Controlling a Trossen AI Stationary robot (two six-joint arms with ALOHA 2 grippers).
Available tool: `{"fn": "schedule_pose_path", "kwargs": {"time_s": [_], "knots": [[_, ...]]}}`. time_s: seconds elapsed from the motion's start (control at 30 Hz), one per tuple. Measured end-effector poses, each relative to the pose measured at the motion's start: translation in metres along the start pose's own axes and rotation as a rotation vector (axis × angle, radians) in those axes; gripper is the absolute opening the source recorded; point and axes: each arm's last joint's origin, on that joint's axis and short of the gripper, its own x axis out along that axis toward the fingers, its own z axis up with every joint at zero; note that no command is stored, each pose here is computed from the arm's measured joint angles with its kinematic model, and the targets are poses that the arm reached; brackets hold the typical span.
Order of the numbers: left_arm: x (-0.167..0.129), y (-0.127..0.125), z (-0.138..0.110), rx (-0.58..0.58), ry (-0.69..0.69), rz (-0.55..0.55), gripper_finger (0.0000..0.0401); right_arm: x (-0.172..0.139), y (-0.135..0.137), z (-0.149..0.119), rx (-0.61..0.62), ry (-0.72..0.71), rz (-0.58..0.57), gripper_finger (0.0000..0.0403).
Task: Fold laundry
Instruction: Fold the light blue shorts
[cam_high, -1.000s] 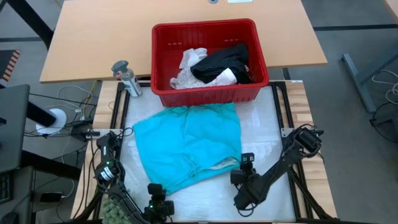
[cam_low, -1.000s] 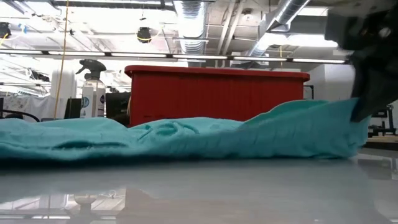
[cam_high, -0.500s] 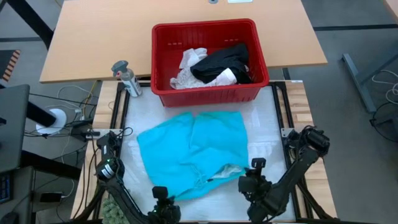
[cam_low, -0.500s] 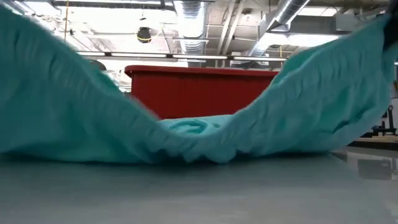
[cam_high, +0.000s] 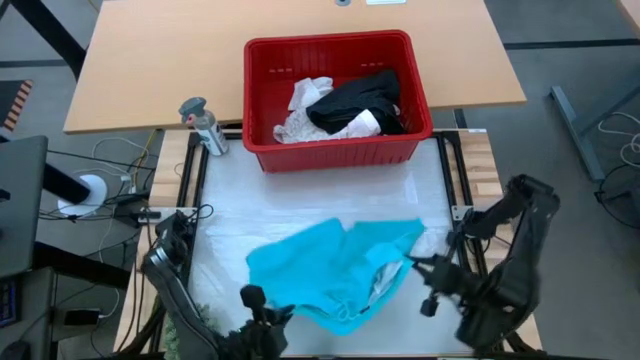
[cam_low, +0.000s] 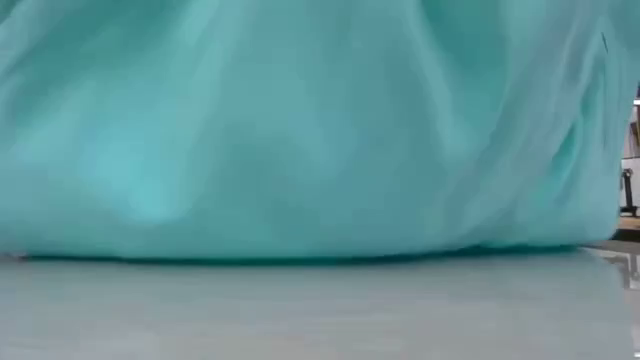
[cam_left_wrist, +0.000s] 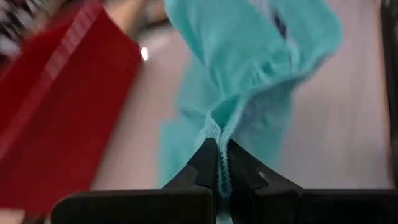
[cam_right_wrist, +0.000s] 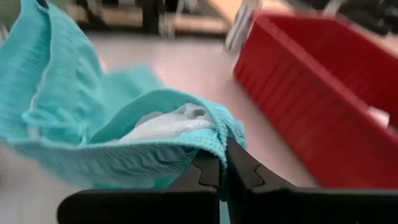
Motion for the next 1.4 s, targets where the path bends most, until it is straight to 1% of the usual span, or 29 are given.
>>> {"fn": "schedule_pose_path", "kwargs": {"time_s": [0.07,0.13,0.23,0.4,0.5,0.57,0.63,0.73,0.8,0.93,1.03,1.13,1.27,1.4], "knots": [[-0.010,0.020,0.011,-0.013,-0.085,0.048,0.0000,-0.007,-0.016,0.008,0.027,-0.065,0.006,0.0025],[-0.021,0.040,0.021,0.004,-0.158,0.090,0.0000,-0.012,-0.030,0.014,0.044,-0.115,0.004,0.0025],[-0.037,0.073,0.033,-0.004,-0.227,0.128,0.0000,-0.014,-0.052,0.023,0.087,-0.172,-0.016,0.0025],[-0.054,0.123,0.046,-0.043,-0.266,0.144,0.0000,-0.006,-0.082,0.035,0.177,-0.204,-0.094,0.0025],[-0.056,0.150,0.052,-0.068,-0.269,0.163,0.0000,0.007,-0.097,0.041,0.214,-0.190,-0.175,0.0025],[-0.054,0.166,0.056,-0.063,-0.263,0.186,0.0000,0.018,-0.107,0.045,0.226,-0.175,-0.241,0.0025],[-0.048,0.180,0.059,-0.041,-0.247,0.223,0.0000,0.029,-0.116,0.047,0.234,-0.137,-0.303,0.0025],[-0.033,0.200,0.065,0.009,-0.198,0.284,0.0000,0.046,-0.128,0.050,0.208,-0.052,-0.379,0.0025],[-0.020,0.215,0.068,0.016,-0.152,0.313,0.0000,0.055,-0.135,0.051,0.189,-0.001,-0.417,0.0025],[0.010,0.243,0.072,0.052,-0.036,0.353,0.0000,0.068,-0.148,0.053,0.135,0.051,-0.498,0.0025],[0.034,0.263,0.074,0.098,0.048,0.416,0.0000,0.074,-0.157,0.054,0.065,0.067,-0.569,0.0025],[0.055,0.288,0.073,0.172,0.139,0.498,0.0000,0.080,-0.165,0.055,-0.016,0.074,-0.652,0.0025],[0.079,0.322,0.069,0.194,0.253,0.599,0.0000,0.085,-0.177,0.057,-0.139,0.096,-0.765,0.0025],[0.096,0.352,0.063,0.213,0.355,0.662,0.0000,0.086,-0.192,0.059,-0.249,0.122,-0.885,0.0025]]}}
